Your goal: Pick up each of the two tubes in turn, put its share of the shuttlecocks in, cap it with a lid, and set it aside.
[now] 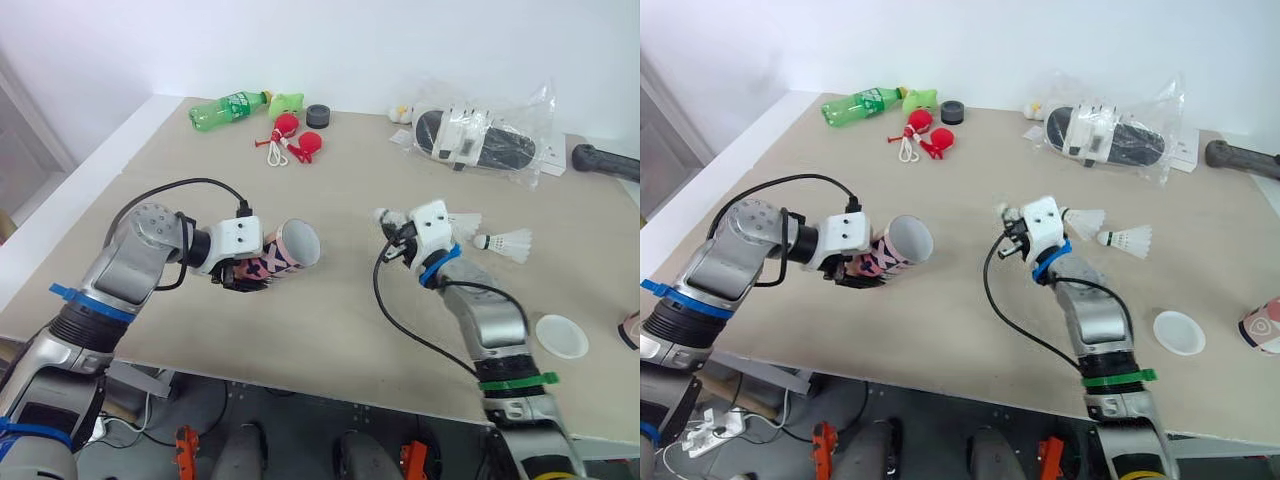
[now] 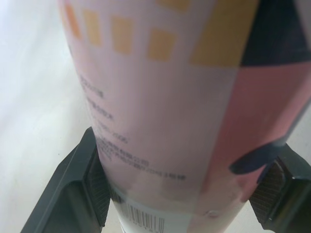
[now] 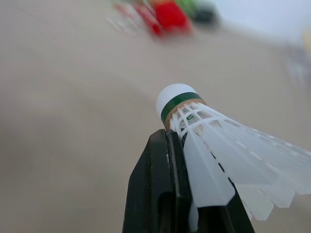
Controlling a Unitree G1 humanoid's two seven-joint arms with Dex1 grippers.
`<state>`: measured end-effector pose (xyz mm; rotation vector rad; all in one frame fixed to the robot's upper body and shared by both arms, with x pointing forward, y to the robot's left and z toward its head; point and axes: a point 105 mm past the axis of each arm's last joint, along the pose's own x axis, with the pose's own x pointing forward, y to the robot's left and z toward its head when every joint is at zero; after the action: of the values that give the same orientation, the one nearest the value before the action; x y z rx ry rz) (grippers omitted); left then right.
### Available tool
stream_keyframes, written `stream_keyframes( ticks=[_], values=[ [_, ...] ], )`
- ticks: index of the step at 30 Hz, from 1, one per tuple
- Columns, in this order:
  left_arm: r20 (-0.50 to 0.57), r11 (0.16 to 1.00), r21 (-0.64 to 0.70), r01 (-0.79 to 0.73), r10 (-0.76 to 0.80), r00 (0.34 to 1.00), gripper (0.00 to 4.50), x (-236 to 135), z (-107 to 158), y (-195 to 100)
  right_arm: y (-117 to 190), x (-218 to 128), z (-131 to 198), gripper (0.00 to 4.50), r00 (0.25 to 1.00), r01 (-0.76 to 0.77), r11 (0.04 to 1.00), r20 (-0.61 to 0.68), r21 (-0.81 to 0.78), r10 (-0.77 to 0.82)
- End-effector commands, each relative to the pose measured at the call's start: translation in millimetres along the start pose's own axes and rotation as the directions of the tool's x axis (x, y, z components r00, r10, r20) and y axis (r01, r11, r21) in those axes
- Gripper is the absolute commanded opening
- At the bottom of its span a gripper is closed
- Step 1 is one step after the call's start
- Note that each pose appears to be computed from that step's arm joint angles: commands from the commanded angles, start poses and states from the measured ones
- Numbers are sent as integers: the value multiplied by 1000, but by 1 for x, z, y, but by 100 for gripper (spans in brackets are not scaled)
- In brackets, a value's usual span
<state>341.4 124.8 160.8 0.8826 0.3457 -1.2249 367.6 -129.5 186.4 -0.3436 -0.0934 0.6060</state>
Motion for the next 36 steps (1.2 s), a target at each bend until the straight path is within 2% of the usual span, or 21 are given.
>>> stream_keyframes(
  ticks=[1,3,6,10,13,27,28,31,36],
  values=[
    [-22,998,-10,61,-61,998,306,13,-5,-8,39,-21,74,5,935,-314,936,120,-157,334],
    [-22,997,-8,71,-71,997,306,15,-4,-8,49,-31,92,5,899,-400,890,92,-221,427],
    [-18,997,-6,80,-80,997,306,18,-2,-7,61,-37,100,5,861,-483,831,22,-275,508],
    [-13,996,-6,88,-88,996,306,19,0,-8,79,-34,98,5,823,-552,775,-50,-309,566],
    [-9,996,-5,91,-91,996,306,20,0,-9,88,-23,82,5,825,-558,753,-138,-348,547],
    [-2,996,-5,89,-89,996,306,22,1,-12,105,-12,85,5,812,-571,736,-116,-365,572],
    [-1,996,-5,89,-89,996,306,22,1,-12,104,-12,87,56,812,-569,738,-108,-362,574],
    [-3,996,-5,89,-89,996,306,22,1,-12,101,-17,93,145,806,-576,737,-96,-353,584],
    [-2,996,-6,87,-87,996,306,23,0,-11,89,-20,100,366,820,-557,753,-87,-351,566]
  ],
)
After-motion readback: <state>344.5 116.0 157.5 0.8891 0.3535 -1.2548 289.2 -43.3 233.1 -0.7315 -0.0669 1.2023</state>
